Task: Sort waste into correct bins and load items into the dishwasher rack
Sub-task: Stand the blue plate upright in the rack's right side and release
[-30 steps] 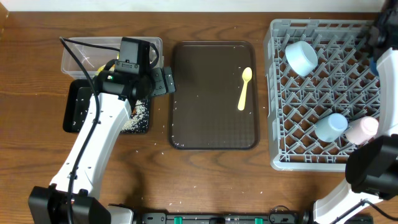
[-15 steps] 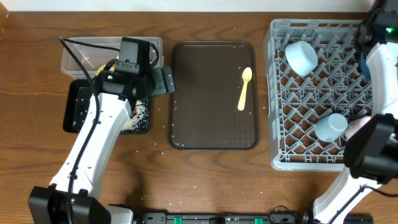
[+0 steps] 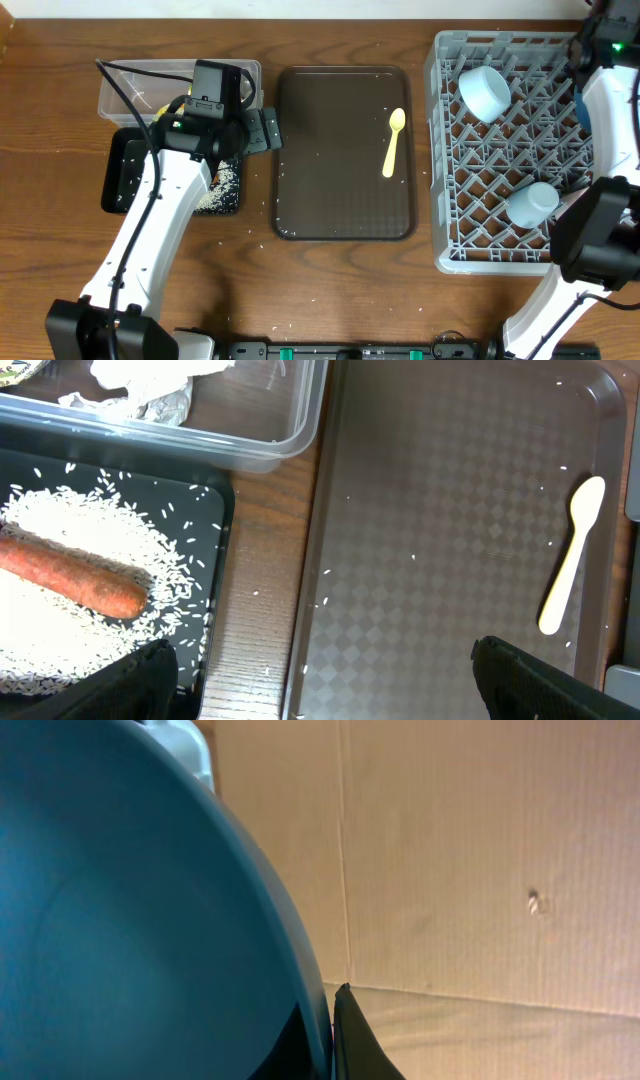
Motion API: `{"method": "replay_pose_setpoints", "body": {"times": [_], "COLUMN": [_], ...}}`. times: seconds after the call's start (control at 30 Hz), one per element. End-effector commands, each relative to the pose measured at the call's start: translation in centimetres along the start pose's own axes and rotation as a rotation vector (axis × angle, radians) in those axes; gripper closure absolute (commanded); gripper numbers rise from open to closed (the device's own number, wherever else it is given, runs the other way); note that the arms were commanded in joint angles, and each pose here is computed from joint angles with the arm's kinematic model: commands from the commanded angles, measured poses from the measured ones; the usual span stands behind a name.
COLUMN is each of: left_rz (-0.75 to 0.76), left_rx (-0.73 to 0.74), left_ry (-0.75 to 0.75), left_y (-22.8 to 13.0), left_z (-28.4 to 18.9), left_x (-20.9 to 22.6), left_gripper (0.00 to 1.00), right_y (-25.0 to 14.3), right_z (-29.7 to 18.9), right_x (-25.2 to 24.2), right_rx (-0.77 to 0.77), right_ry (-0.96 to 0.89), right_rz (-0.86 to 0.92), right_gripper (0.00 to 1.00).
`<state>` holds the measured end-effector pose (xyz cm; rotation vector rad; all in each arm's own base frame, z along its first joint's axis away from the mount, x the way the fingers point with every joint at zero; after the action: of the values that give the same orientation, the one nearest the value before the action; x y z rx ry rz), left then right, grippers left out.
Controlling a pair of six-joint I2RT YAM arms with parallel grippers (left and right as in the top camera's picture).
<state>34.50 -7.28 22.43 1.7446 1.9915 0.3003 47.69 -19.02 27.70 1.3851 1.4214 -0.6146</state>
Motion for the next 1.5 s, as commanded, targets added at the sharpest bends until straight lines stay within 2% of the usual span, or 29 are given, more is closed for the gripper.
{"method": "replay_pose_setpoints", "body": {"times": [0.0,0.4,0.57,0.73,0.8,0.9,1.13,1.47], "left_rz": [0.000,0.000,0.000,0.000,0.000,0.000,0.000,0.000], "left_rx": [-0.018,-0.018,-0.018,-0.018,-0.018,-0.018,-0.018,-0.018], "left_ry": [0.001,0.001,0.001,0.001,0.001,0.002,0.001,0.001], "left_y": [0.5,0.5,0.5,0.5,0.5,0.5,0.5,0.5], "left_z": [-0.4,-0.4,-0.4,-0.4,-0.4,-0.4,-0.4,-0.4], "left_x": [0.0,0.0,0.0,0.0,0.0,0.0,0.0,0.0], "left_gripper": [0.03,0.03,0.03,0.03,0.03,0.03,0.03,0.03], "right_y": [1.2,2.1,1.8,1.4,1.4,1.7,2.3,2.6], "right_z": [-0.6,-3.3,-2.9,-2.3,-2.4,-2.8,-5.0,-11.0], "right_x": [3.6,6.4,6.9,6.5,6.2,5.8,4.1,-2.1], "right_rx": [-0.053,-0.109,-0.109,-0.085,-0.084,-0.105,-0.190,-0.377], "right_ry": [0.087,0.186,0.245,0.245,0.245,0.270,0.383,0.519], "right_rz": [-0.125,-0.196,-0.126,-0.023,0.017,0.067,0.209,0.398], "right_gripper": [0.95,0.72,0.61,0.30,0.23,0.19,0.16,0.05]}}
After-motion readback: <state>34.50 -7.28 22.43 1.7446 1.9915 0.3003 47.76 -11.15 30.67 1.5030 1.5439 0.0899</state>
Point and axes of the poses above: each gripper's point midway between its finger pads, its own z axis out along the fingers, its own x axis along the line the jaws close on, y = z × x, the point moved 6 cm from there along -z, back along the fingers, and after that the axes turned 4 degrees about z, right-handed, at the moved point
